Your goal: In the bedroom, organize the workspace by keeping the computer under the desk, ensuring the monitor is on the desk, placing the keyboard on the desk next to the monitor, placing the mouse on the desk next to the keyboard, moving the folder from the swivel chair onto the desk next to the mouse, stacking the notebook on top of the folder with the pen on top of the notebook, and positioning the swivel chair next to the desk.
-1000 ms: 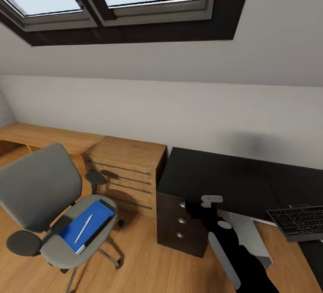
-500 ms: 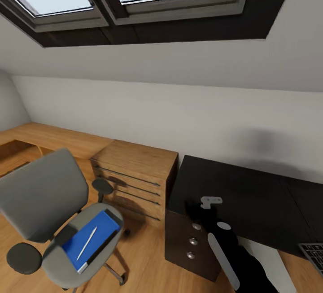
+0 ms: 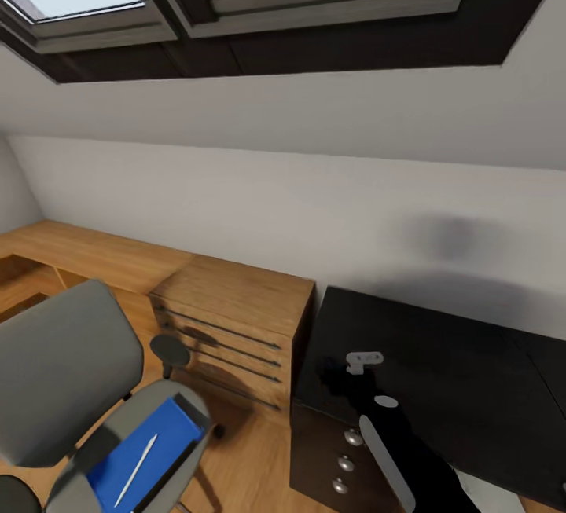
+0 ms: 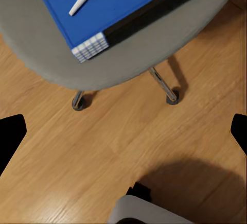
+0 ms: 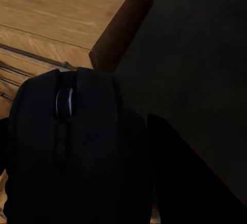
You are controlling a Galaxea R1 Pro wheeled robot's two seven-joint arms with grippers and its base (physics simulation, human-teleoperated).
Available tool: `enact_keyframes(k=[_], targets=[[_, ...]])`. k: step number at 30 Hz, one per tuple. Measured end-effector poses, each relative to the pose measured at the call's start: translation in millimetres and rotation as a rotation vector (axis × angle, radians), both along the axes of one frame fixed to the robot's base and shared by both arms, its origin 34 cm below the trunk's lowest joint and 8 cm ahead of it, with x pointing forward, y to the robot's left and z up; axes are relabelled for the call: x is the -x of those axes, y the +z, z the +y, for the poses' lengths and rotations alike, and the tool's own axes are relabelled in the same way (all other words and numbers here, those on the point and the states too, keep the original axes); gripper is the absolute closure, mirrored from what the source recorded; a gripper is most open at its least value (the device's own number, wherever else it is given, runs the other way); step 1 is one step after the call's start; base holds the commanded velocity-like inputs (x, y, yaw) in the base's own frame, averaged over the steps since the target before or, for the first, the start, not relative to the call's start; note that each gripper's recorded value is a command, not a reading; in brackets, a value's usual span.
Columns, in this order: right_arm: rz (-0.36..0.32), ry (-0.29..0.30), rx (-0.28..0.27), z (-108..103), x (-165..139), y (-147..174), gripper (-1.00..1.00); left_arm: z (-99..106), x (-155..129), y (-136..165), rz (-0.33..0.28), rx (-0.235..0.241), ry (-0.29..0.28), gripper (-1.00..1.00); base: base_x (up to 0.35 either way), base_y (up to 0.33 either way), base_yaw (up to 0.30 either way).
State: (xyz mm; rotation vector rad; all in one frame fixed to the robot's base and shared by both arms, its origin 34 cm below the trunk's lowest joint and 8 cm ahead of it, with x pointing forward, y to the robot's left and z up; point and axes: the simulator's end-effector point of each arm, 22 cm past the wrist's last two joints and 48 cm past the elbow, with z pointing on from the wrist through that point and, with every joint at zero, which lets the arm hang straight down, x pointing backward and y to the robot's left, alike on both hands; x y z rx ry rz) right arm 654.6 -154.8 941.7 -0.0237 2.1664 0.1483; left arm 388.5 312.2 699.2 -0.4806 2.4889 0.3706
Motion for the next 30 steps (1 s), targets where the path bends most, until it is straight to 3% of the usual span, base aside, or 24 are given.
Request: enact_keyframes(k=[6,13,16,17,30], targets=[[0.027,0.072,0.028,26.6,12.7,-14.8,1.0,0.1,-1.7,0.8,-0.004,0.0,0.001,-1.0,0.259,0.0,0.0],[0.065,0.074,0.046,24.5,19.3,-32.3,1.0,-0.8,-5.9,3.1,-0.015,0.002,-0.002,-1.0,0.034,0.0,0.0],[0.092,0.071,0.056,21.2,23.3,-45.1,1.0,-0.6,-25.5,15.4,-0.065,0.004,0.004,-1.0,0.002,0.0,0.0],[0.134,0.059,0.072,12.8,30.3,-68.2,1.0,-0.4,-35.4,21.8,-0.091,0.005,0.006,-1.0,0.0,0.0,0.0],[0.154,0.046,0.085,5.4,30.1,-93.0,1.0,-0.3,-43.4,15.0,-0.098,0.006,0.008,-1.0,0.0,0.0,0.0]])
